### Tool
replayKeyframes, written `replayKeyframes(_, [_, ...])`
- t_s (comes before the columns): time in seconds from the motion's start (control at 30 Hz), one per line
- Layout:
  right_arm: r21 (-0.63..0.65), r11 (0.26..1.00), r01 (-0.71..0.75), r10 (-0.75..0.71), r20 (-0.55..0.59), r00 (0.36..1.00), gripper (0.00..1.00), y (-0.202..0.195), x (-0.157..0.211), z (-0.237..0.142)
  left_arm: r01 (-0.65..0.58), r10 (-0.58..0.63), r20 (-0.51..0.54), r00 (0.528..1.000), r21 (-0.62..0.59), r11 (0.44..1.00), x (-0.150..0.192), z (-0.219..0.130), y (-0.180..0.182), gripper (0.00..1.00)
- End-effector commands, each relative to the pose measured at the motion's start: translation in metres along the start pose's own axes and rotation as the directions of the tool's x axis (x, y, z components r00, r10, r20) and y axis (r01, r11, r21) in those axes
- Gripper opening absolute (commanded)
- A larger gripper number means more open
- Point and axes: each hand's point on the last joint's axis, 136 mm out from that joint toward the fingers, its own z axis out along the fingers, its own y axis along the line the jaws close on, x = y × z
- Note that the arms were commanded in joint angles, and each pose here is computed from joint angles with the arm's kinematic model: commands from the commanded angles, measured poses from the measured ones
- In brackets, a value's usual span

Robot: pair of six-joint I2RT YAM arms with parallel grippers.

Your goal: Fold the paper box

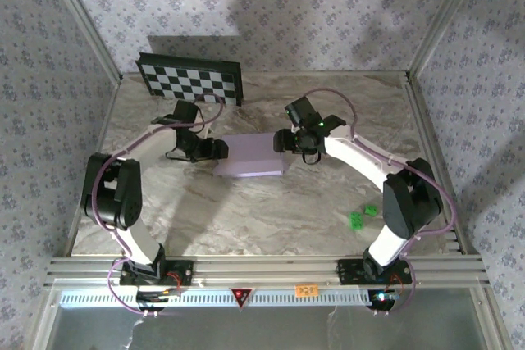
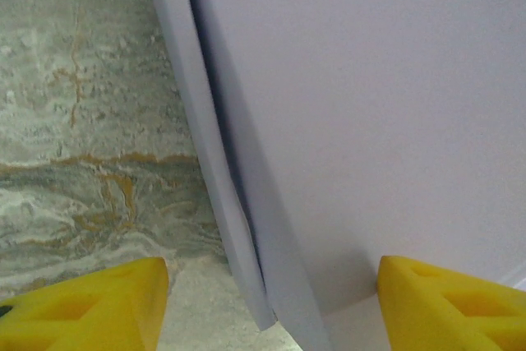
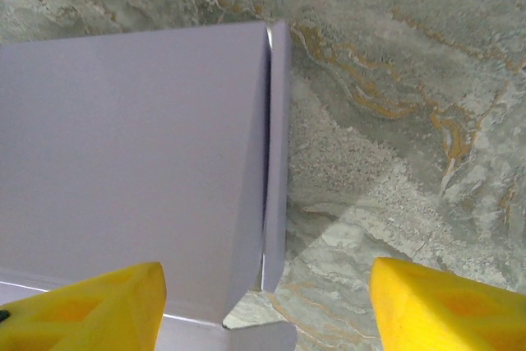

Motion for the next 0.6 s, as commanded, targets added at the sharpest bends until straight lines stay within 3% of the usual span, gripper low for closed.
replayKeyframes(0.0, [-0.008,1.0,0.021,-0.021,-0.089,0.996,0.68,-0.005,0.019,0.014,0.007,-0.008,0.023,1.0,0.024,1.0,0.001,-0.004,-0.007,0.67])
replayKeyframes(0.33, [-0.06,0.997,0.045,-0.053,-0.149,0.987,0.65,-0.003,0.028,0.034,0.027,-0.027,0.001,1.0,0.017,0.999,0.008,0.015,0.003,0.53])
replayKeyframes(0.57, [-0.083,0.996,0.031,-0.046,-0.189,0.981,0.64,-0.004,0.035,0.048,0.039,-0.039,-0.02,0.999,0.005,0.999,0.011,0.027,0.01,0.47])
